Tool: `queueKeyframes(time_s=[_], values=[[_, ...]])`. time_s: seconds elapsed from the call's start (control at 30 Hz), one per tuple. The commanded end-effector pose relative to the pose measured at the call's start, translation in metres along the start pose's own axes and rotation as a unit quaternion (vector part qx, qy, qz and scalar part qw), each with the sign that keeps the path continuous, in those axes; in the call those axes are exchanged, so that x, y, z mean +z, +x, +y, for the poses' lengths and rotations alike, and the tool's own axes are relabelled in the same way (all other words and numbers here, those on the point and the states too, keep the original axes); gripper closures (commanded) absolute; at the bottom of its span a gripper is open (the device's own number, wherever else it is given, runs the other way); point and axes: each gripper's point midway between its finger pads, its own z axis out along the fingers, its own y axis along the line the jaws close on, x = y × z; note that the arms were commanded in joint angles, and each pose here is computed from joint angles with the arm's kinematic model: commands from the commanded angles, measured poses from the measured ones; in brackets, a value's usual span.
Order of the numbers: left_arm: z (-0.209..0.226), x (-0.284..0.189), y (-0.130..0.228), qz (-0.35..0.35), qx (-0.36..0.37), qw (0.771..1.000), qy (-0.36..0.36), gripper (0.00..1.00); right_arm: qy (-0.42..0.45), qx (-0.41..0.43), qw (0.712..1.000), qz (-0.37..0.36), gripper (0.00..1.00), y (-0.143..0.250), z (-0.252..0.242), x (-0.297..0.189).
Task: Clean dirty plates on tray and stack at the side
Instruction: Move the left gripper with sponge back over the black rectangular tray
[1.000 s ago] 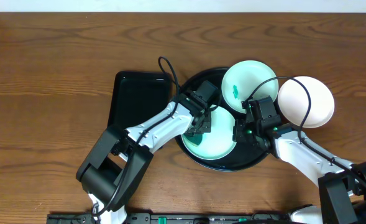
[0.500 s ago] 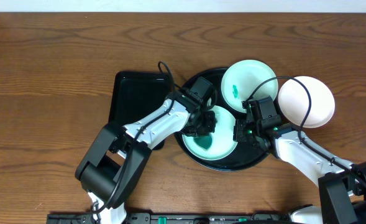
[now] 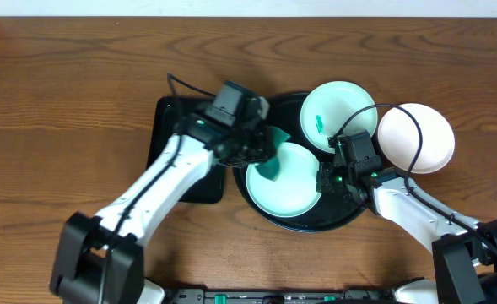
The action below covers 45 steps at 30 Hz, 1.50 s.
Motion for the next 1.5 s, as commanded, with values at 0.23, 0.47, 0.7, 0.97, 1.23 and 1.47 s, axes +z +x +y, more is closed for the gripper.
queueKeyframes(time_s=[0.23,0.47,0.7,0.97,1.23,1.47], values=[[0.132,-0.054,-0.016,-0.054,-0.095,0.965,-0.240,0.92,-0.003,-0.004,1.000,0.007,0.99,0.004,0.001,0.003],[0.185,-0.089,-0.018,-0.073,-0.104,0.926,-0.355,0.92,-0.003,-0.004,1.000,0.007,0.99,0.004,0.001,0.003],[0.196,-0.078,-0.011,-0.061,-0.079,0.927,-0.361,0.92,-0.003,-0.005,1.000,0.007,0.99,0.004,0.001,0.003],[0.211,-0.073,-0.008,-0.075,-0.076,0.918,-0.382,0.92,-0.002,-0.004,1.000,0.009,0.99,0.005,0.000,0.003],[0.208,-0.072,-0.019,-0.096,-0.069,0.920,-0.374,0.92,0.000,-0.003,1.000,0.012,0.89,0.007,0.000,0.003],[0.209,-0.072,-0.016,-0.092,-0.076,0.920,-0.374,0.92,0.000,-0.002,1.000,0.014,0.84,0.008,-0.001,0.002]])
